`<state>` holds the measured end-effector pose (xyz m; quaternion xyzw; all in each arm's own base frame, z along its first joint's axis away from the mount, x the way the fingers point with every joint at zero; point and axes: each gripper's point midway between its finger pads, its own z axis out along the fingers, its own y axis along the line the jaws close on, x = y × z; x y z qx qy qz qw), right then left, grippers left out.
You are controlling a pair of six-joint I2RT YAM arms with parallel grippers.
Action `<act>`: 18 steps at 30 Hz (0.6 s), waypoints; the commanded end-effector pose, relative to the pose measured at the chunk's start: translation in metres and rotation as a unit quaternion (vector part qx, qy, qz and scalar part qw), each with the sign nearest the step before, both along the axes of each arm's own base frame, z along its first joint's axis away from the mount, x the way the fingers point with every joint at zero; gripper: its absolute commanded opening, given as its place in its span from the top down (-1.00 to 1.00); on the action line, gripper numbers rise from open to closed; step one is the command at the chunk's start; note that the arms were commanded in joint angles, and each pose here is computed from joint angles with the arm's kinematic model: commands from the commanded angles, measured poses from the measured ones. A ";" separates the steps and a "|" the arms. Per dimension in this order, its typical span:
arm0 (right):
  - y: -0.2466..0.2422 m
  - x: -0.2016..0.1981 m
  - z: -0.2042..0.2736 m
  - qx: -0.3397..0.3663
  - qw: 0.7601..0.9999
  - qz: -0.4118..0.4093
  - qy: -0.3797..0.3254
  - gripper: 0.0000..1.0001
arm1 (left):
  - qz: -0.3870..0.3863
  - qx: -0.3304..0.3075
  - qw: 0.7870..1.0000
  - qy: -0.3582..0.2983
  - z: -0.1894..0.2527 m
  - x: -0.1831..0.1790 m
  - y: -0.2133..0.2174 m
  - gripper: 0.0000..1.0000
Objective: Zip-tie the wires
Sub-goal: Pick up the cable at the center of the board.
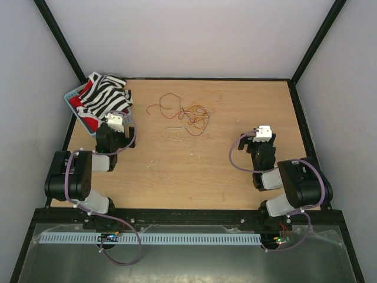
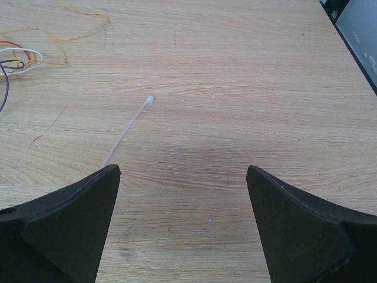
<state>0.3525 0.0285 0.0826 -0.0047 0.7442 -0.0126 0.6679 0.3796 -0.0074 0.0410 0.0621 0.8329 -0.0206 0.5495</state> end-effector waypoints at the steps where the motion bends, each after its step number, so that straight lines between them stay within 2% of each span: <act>1: 0.001 0.003 0.005 -0.002 1.000 0.000 -0.008 -0.99 | -0.006 0.002 1.000 -0.015 0.010 0.007 -0.001 -0.98; 9: 0.004 0.002 0.008 -0.004 1.000 0.010 -0.015 -0.98 | -0.007 0.002 1.000 -0.015 0.009 0.007 -0.002 -0.98; 13: -0.010 -0.009 0.027 0.011 0.999 -0.029 -0.038 -0.99 | -0.006 0.002 1.000 -0.015 0.009 0.007 -0.002 -0.98; 15: -0.011 -0.009 0.028 0.033 0.999 -0.043 0.002 -0.99 | -0.014 0.008 1.000 -0.016 0.012 0.007 -0.005 -0.98; 18: 0.012 -0.006 0.047 0.071 0.996 0.004 0.050 -0.98 | -0.018 0.028 0.999 -0.008 0.030 0.009 -0.009 -0.98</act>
